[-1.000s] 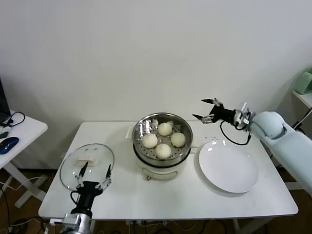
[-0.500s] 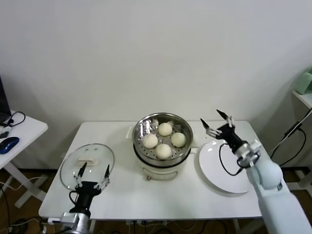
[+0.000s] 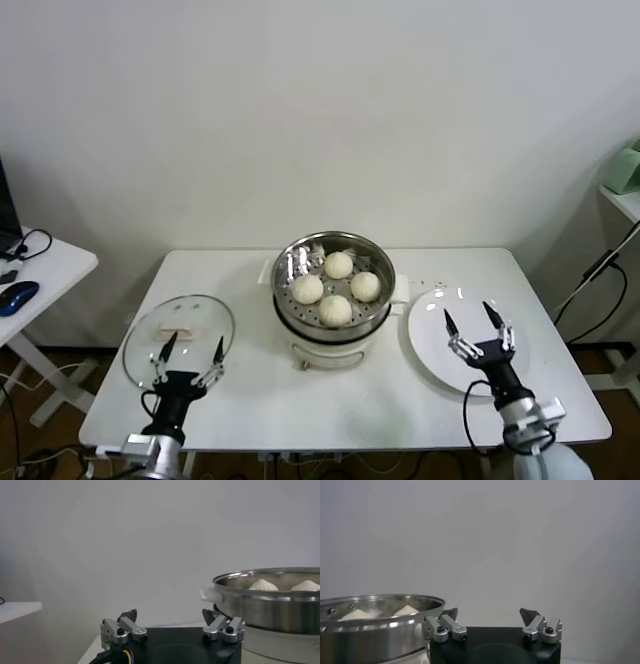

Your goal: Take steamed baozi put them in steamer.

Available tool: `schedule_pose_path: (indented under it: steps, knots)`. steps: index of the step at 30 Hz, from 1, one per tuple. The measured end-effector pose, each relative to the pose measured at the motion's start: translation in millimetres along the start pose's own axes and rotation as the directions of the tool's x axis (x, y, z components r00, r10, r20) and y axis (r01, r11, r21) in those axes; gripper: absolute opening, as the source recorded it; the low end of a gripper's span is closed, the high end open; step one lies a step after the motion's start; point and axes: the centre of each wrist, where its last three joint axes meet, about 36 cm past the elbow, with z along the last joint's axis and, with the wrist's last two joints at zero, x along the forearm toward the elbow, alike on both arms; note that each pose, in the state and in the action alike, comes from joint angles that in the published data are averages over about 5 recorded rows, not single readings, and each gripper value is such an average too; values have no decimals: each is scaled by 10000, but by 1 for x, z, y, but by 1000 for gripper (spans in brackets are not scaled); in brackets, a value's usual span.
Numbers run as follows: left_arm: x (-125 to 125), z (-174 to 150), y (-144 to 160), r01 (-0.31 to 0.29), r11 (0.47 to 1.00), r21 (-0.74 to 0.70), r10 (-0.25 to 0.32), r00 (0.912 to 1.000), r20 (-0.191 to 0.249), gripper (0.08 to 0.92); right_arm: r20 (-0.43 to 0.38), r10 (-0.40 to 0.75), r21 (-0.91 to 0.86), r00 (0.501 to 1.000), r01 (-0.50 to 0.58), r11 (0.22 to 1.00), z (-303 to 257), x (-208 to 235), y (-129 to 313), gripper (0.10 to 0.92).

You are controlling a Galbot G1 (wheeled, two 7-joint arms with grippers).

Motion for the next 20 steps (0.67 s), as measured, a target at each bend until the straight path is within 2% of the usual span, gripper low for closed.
schedule_pose_path:
  steps: [10,20]
  knots:
    - [3,-5,2,-235,9997,117,236,9997,-99,823,-178,415,-384,9990,-422,9984,11,37,24,823]
    - [3,-8,4,-319,9991,292,323,9994,-148,823,-227,566,-464,9981,-576,9973,13,52,32,823]
